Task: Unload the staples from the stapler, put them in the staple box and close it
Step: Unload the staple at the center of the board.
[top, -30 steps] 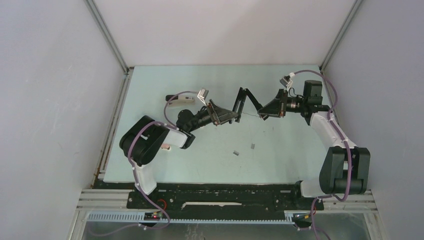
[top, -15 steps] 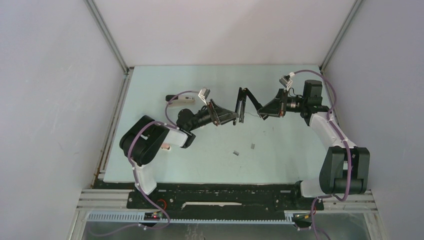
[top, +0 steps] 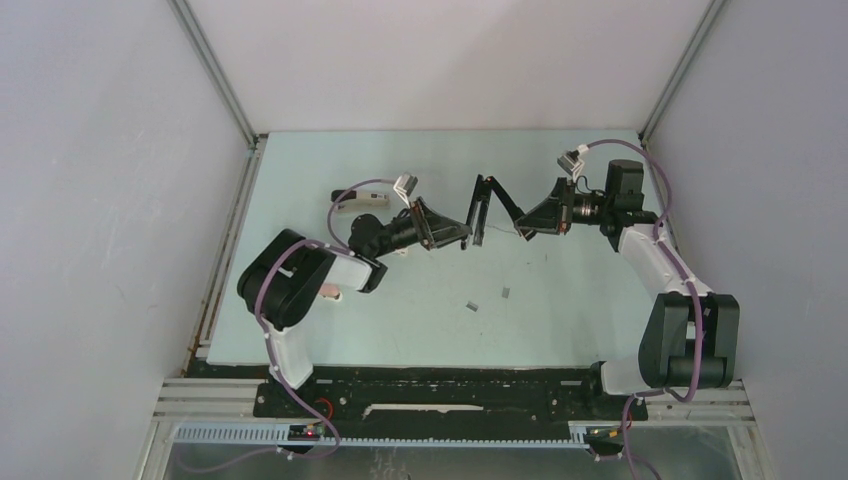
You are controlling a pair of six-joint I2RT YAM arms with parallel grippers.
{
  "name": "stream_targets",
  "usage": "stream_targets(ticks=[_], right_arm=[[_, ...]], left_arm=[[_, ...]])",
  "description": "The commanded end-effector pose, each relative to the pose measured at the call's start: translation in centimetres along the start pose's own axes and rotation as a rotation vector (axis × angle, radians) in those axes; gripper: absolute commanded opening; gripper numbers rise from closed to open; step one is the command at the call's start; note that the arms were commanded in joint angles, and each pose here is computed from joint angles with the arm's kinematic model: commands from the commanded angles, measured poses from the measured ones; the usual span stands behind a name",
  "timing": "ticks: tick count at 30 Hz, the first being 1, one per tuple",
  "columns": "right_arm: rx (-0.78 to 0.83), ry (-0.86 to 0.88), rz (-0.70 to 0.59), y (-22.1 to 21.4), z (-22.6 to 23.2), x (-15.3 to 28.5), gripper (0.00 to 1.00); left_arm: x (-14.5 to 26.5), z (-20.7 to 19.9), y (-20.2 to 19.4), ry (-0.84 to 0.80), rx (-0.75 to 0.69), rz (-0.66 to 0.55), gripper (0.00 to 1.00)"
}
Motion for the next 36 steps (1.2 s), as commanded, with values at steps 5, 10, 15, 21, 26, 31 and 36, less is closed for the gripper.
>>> stream_targets(ticks=[5,10,15,21,26,31,36], right_arm=[[0.189,-0.106,0.046,0.5,-2.8,-0.4,0.00],[0.281,-0.138,0.116,0.0,-5.2,-0.9,0.00],[0.385,-0.124,0.169,-0.1,-6.1,-0.7,0.00],[0.521,-0.113,0.216,0.1,-6.1,-0.4,0.00],[0.630,-0.120,0.235,0.6,-6.5,-0.1,0.00],[0.754,-0.124,0.309,-0.1,-6.8,-1.3,0.00],[0.860,-0.139,0.359,0.0,-7.0,-2.0,0.00]], left_arm=[[1.7,-0.5,3.4,-0.050,-0.165,0.014,0.00],[1.9,-0.3,4.4,-0.067,-0.297,0.045,0.00],[1.6,0.1,4.9,-0.099,-0.417,0.105,0.00],[1.8,-0.7,4.7,-0.162,-0.610,0.189,0.00],[2.1,-0.8,4.5,-0.189,-0.722,0.223,0.00],[2.6,0.3,4.9,-0.168,-0.767,0.211,0.00],[2.9,2.4,5.6,-0.057,-0.834,0.224,0.00]])
Point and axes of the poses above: each gripper's point midway between its finger pads, its own x axis back along the fingers, its own z axis along the line the jaws close on, y = z × x, the point moved 1 cm from there along x, back along the fingers, and after that the axes turned 1 degree about x, right-handed, at the moved point
